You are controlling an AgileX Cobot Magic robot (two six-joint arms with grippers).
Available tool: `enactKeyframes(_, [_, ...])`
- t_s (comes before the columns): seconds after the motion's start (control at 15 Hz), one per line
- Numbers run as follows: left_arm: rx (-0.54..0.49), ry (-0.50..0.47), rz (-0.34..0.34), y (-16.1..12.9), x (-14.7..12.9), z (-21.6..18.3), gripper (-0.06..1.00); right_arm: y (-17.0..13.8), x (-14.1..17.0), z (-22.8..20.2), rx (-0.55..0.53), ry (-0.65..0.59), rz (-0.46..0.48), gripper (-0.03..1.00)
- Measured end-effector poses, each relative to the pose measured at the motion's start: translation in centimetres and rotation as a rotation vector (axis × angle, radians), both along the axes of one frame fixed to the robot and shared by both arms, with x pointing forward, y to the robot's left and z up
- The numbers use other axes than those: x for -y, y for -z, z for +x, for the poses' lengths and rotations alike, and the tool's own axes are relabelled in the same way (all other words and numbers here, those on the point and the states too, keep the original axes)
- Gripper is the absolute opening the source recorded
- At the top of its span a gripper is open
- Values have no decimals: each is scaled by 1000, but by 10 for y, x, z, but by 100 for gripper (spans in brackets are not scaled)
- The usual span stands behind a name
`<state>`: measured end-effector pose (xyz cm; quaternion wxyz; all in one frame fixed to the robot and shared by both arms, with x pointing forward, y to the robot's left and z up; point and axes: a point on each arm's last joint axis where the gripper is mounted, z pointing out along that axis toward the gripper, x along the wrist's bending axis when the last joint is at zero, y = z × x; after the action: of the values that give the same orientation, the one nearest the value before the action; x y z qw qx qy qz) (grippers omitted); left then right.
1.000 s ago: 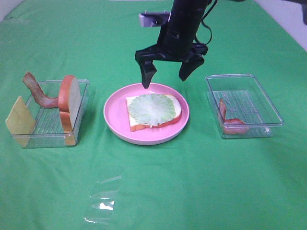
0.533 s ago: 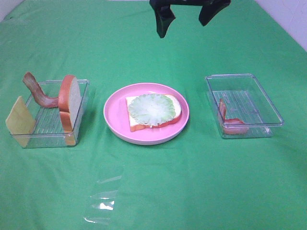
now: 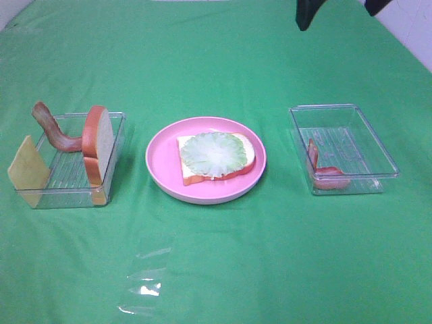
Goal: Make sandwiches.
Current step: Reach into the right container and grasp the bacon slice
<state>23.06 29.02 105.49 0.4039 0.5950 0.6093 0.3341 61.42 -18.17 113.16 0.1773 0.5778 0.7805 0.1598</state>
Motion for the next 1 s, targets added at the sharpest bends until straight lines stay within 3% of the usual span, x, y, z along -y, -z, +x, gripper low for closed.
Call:
enactKeyframes(0.2, [0, 0, 0, 0, 0, 0, 97, 25, 28, -18, -111, 67, -24, 98])
enactKeyframes(0.47, [0, 0, 0, 0, 0, 0, 97, 60, 32, -37, -252, 89, -23, 98])
enactKeyframes(1.0, [0, 0, 0, 0, 0, 0, 97, 77, 23, -27, -248, 89, 54, 98])
